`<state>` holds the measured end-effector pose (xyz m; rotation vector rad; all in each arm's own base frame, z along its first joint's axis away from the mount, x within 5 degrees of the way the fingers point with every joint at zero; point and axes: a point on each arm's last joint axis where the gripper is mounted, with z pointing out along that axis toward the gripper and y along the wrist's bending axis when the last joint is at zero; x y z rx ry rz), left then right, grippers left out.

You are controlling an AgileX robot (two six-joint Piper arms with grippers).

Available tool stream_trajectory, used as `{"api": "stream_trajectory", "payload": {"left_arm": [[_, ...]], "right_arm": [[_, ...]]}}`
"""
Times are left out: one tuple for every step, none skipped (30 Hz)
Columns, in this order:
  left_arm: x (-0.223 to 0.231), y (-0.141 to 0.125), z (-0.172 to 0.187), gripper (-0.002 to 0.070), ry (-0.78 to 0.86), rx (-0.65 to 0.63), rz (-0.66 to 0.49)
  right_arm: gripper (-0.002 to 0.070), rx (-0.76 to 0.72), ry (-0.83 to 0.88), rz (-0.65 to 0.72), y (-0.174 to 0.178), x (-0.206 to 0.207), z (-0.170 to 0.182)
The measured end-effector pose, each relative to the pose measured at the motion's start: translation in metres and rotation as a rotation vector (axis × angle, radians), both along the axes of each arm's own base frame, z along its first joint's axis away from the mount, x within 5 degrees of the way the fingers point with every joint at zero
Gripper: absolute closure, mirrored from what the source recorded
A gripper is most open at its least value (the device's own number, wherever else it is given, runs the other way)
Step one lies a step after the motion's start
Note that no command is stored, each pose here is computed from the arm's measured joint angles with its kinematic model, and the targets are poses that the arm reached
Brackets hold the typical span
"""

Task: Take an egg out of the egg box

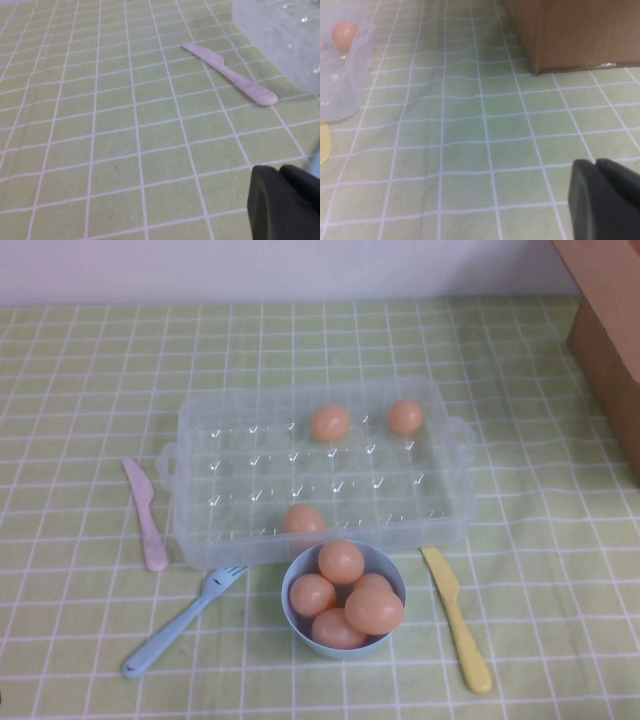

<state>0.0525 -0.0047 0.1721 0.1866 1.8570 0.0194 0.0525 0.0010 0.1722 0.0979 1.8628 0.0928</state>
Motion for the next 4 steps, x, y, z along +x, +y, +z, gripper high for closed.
{"api": "stream_trajectory", "payload": {"left_arm": [[0.0000, 0.0000, 0.0000, 0.0678, 0.000, 0.000, 0.000], [0.0000, 0.0000, 0.0000, 0.0678, 0.000, 0.000, 0.000], [0.0000, 0.0000, 0.0000, 0.0678, 0.000, 0.000, 0.000], [0.0000, 0.0000, 0.0000, 0.0678, 0.000, 0.000, 0.000]], "right_arm": [[0.0694, 0.000, 0.000, 0.000, 0.0000, 0.0000, 0.0000], [0.0694, 0.000, 0.000, 0.000, 0.0000, 0.0000, 0.0000], [0.0694, 0.000, 0.000, 0.000, 0.0000, 0.0000, 0.0000], [0.0694, 0.000, 0.000, 0.000, 0.0000, 0.0000, 0.0000]]}}
